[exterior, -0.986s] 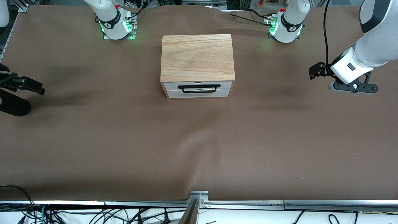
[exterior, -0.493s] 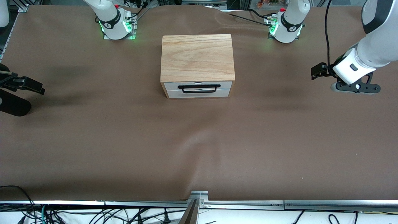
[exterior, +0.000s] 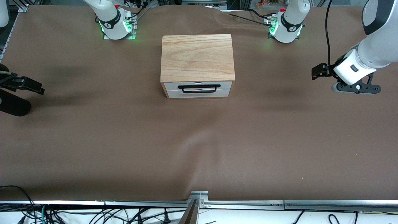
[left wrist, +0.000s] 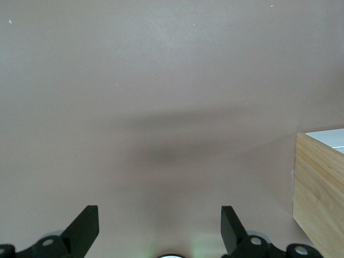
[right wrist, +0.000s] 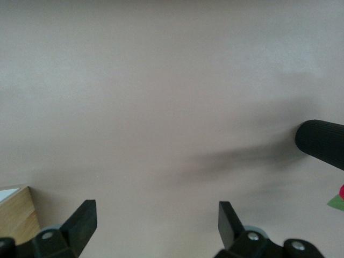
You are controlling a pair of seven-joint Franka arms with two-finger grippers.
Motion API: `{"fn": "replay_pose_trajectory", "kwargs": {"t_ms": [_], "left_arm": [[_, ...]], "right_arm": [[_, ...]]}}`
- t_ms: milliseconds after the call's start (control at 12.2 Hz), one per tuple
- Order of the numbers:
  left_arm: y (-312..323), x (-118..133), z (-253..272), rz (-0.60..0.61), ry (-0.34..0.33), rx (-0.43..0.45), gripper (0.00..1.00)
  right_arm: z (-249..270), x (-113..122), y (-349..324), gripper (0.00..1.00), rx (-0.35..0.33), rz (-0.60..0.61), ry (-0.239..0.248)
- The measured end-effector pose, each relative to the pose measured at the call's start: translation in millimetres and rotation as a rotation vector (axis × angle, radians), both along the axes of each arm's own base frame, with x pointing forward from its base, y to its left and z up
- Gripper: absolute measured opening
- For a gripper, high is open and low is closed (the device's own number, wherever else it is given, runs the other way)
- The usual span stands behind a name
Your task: Pull top drawer with both arms simultaneously
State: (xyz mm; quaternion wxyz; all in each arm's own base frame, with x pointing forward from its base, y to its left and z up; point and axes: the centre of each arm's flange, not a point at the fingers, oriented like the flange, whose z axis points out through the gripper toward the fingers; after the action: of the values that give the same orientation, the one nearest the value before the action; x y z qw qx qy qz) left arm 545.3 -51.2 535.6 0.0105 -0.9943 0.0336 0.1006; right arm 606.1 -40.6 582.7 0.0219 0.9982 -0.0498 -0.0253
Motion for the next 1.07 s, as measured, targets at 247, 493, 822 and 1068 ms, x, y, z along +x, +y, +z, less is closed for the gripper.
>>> {"fn": "replay_pose_trajectory", "kwargs": {"t_ms": [247, 493, 822, 1068], "left_arm": [[-1, 2, -14, 0.007, 0.010, 0.003, 1.00], [-7, 3, -35, 0.026, 0.013, 0.009, 1.00], [-9, 2, -80, 0.025, -0.007, 0.006, 1.00], [-11, -7, -126, 0.030, -0.009, -0.007, 1.00]], "right_arm": [[0, 0, 0, 1.00, 0.000, 0.000, 0.000], [0, 0, 0, 1.00, 0.000, 0.000, 0.000], [0, 0, -1, 1.00, 0.000, -0.002, 0.000], [-1, 1, 2, 1.00, 0.001, 0.003, 0.000]]}}
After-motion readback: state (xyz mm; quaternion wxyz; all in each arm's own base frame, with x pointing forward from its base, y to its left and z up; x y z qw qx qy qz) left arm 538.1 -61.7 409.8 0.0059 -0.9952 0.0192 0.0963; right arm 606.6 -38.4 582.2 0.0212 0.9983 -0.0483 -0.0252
